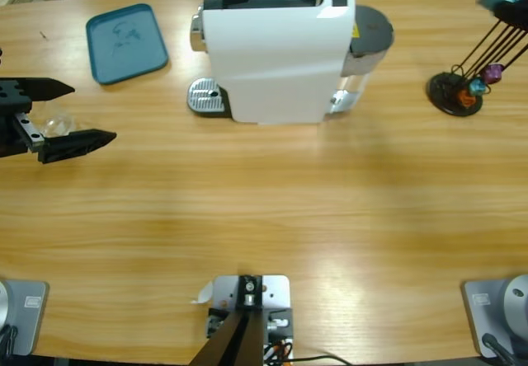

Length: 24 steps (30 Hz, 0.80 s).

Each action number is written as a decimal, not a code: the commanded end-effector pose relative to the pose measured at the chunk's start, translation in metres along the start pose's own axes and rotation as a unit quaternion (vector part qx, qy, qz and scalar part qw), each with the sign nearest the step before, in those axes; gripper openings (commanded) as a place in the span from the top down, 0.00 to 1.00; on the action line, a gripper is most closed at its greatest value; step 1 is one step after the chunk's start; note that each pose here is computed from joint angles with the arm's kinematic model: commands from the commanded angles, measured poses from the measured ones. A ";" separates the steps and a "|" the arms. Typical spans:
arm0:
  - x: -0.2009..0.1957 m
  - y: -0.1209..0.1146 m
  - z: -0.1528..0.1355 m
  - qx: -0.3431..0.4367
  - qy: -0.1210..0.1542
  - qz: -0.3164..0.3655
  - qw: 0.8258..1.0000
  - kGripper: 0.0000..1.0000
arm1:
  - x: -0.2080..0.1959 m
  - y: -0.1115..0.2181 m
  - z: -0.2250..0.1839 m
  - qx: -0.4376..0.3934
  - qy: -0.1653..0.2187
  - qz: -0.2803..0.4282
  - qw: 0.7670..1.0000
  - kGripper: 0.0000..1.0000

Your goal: Pour coffee

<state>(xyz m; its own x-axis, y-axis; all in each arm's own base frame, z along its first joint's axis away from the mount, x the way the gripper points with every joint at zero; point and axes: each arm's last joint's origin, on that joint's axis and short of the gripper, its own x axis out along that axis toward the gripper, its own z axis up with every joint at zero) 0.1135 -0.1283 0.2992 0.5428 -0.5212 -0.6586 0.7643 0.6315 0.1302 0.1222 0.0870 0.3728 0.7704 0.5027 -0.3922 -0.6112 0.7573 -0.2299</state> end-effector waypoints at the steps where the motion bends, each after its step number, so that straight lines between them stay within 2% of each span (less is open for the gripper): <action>1: -0.012 -0.003 -0.009 0.001 -0.011 -0.003 1.000 0.03 | 0.053 0.032 0.050 -0.088 0.017 0.117 0.989 1.00; 8: -0.018 -0.003 -0.009 -0.001 -0.021 0.000 1.000 0.03 | 0.079 0.045 0.103 -0.096 -0.005 0.156 0.983 1.00; 17: -0.013 -0.004 -0.016 -0.005 -0.008 -0.001 1.000 0.03 | 0.136 0.094 0.115 -0.117 0.000 0.242 0.963 1.00; 24: -0.013 -0.002 -0.010 -0.015 -0.017 0.005 1.000 0.03 | 0.182 0.103 0.119 -0.161 0.016 0.215 0.963 1.00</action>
<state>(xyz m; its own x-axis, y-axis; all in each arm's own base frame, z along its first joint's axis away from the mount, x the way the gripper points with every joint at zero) 0.1040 -0.1207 0.3040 0.5514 -0.5450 -0.6316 0.7610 0.6388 0.1131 0.1902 0.2664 0.4141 0.4209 0.7738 -0.4733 -0.9070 0.3522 -0.2308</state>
